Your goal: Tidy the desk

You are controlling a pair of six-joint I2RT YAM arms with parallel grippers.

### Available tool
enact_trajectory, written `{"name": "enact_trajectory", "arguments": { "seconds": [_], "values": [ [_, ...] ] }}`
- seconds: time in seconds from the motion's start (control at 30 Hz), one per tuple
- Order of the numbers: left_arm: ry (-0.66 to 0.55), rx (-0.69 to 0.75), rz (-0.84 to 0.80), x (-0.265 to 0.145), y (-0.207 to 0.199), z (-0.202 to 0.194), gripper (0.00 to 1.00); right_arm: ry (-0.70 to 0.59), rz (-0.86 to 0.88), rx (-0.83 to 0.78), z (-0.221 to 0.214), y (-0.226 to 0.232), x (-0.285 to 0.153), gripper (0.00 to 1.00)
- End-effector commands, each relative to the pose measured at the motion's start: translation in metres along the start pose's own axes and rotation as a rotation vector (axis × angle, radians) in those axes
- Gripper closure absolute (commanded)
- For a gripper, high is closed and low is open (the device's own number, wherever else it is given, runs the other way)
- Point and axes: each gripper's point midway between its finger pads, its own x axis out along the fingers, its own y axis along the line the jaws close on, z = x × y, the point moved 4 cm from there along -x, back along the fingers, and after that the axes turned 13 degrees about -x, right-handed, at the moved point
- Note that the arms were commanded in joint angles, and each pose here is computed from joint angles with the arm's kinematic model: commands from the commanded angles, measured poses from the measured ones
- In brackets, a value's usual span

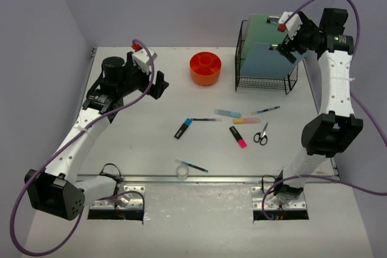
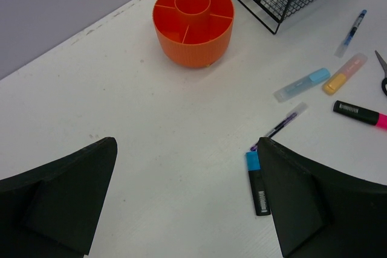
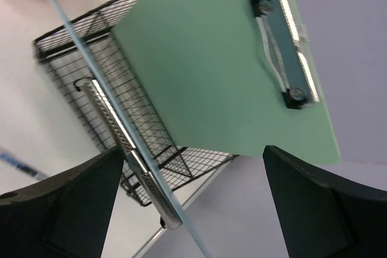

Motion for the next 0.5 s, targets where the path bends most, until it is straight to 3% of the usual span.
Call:
{"name": "enact_trajectory", "arguments": {
  "seconds": [0.0, 0.23, 0.47],
  "values": [
    [-0.073, 0.04, -0.028, 0.001, -0.006, 0.024, 0.0, 0.013, -0.228, 0.063, 0.014, -0.028, 0.012, 0.02],
    [-0.071, 0.054, -0.017, 0.0, -0.004, 0.026, 0.0, 0.109, -0.321, 0.064, 0.008, -0.011, 0.073, 0.01],
    [-0.059, 0.06, 0.0, -0.007, -0.003, 0.02, 0.0, 0.18, -0.47, 0.139, -0.011, -0.034, 0.099, 0.01]
  ]
}}
